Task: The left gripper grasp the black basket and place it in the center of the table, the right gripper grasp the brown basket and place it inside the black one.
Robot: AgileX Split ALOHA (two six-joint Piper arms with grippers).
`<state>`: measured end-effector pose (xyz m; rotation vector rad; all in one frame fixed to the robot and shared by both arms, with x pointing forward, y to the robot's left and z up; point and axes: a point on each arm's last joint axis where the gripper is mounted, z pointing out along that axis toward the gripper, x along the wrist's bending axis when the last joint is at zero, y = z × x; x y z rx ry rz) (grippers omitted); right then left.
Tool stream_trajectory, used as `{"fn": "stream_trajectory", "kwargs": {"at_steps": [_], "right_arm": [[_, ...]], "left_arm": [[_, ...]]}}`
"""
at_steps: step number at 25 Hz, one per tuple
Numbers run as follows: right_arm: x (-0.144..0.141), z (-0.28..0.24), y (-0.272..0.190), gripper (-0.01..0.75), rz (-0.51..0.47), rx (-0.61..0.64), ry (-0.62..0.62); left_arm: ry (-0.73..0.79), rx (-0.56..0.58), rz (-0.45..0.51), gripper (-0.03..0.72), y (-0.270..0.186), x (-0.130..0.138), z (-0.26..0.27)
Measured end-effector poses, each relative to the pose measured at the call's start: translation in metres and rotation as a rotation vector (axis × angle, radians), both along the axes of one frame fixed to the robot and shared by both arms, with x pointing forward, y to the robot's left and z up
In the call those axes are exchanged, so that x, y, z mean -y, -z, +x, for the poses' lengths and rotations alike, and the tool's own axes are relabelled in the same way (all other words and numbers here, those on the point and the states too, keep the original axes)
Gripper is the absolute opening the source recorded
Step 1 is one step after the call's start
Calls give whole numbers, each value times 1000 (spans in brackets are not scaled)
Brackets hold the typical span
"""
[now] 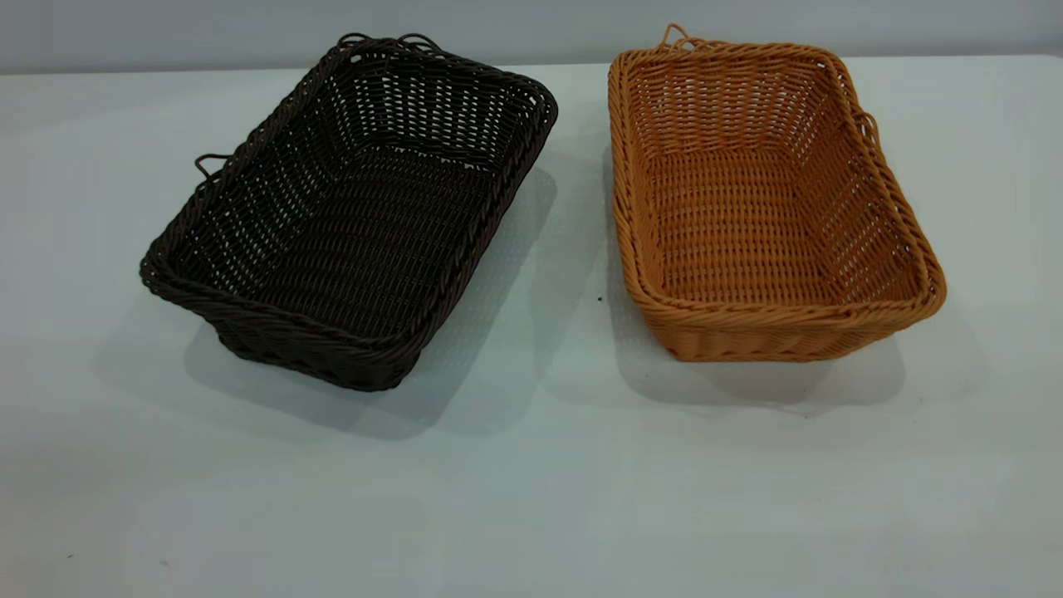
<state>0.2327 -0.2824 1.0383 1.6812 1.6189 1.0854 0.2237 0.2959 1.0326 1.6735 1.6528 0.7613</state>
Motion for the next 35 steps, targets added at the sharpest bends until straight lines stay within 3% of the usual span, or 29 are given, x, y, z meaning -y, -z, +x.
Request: {"fn": "stream_trajectory", "kwargs": {"at_steps": [30,35], "right_arm": [[0,0,0,566,30,-6,18],[-4,23,-2,603,86,-162,-14]], "left_arm": [[-1,-6,1,453,0,0,1],[-2,-138,-1,459,-9,0,25]]}}
